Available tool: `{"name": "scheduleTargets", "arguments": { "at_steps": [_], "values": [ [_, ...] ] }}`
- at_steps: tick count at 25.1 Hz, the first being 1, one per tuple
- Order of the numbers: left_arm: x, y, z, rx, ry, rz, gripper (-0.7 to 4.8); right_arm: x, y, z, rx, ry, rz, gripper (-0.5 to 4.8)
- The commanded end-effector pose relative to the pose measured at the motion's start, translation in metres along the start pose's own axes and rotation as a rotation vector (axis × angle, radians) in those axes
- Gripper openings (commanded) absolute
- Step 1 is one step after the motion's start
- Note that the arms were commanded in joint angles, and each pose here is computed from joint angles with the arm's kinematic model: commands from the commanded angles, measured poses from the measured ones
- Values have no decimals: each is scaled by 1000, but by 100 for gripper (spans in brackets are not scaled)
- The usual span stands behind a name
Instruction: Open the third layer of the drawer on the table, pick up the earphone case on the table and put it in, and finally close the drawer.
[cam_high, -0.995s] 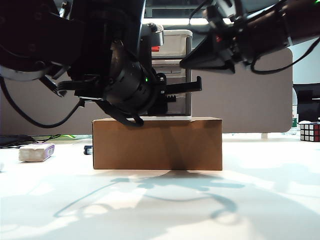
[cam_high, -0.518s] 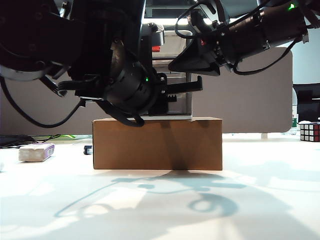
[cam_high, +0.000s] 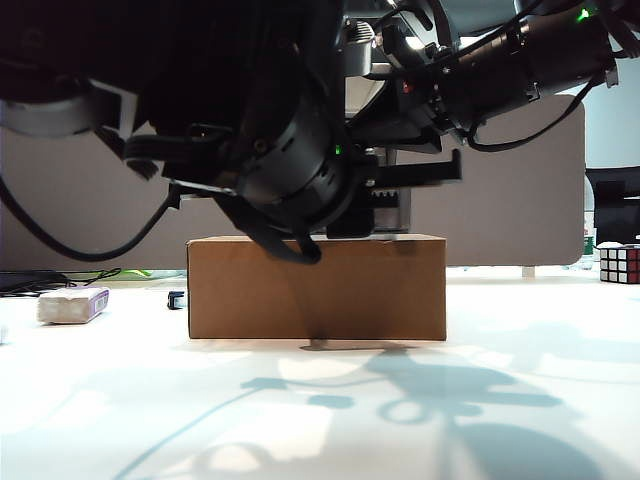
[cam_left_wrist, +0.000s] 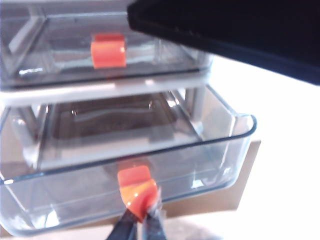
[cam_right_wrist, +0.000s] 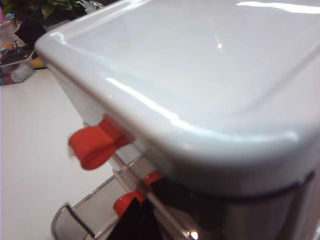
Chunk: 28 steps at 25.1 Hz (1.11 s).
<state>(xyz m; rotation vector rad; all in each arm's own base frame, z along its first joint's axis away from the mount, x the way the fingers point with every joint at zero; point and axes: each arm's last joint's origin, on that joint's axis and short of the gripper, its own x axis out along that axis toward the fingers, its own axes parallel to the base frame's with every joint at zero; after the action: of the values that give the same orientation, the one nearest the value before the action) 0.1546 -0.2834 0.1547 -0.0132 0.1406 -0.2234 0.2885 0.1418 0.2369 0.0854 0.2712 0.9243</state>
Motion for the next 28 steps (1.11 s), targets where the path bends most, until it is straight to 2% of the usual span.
{"name": "scheduleTargets", "arguments": {
  "at_steps": [1,7,11,12,15,18,20,23,25,28],
  "values": [
    [-10,-2,-4,-19,36,-19,-6,0,0,4,-11,-21,-11,-6],
    [-25,5,-9,-62,51,-25,-6,0,0,4,-10,-19,-11,-6],
    [-30,9,-10,-56,54,-31,-5,0,0,4,-10,-19,-10,-6],
    [-32,9,-6,-57,53,-40,9,0,0,4,-9,-18,-9,-6],
    [-44,10,7,-1,53,-60,59,0,0,3,-4,-9,-9,-6],
    [-56,21,26,90,57,-17,59,0,0,2,2,1,-10,-6],
    [-69,50,48,178,100,73,73,0,0,1,7,11,-2,-6],
    [-79,85,68,209,131,56,89,-1,0,1,7,13,16,-6],
    [-76,107,75,180,142,34,89,-1,0,1,8,13,15,-6],
    [-64,140,86,82,175,-46,76,-1,1,0,11,19,34,-6]
  ]
}}
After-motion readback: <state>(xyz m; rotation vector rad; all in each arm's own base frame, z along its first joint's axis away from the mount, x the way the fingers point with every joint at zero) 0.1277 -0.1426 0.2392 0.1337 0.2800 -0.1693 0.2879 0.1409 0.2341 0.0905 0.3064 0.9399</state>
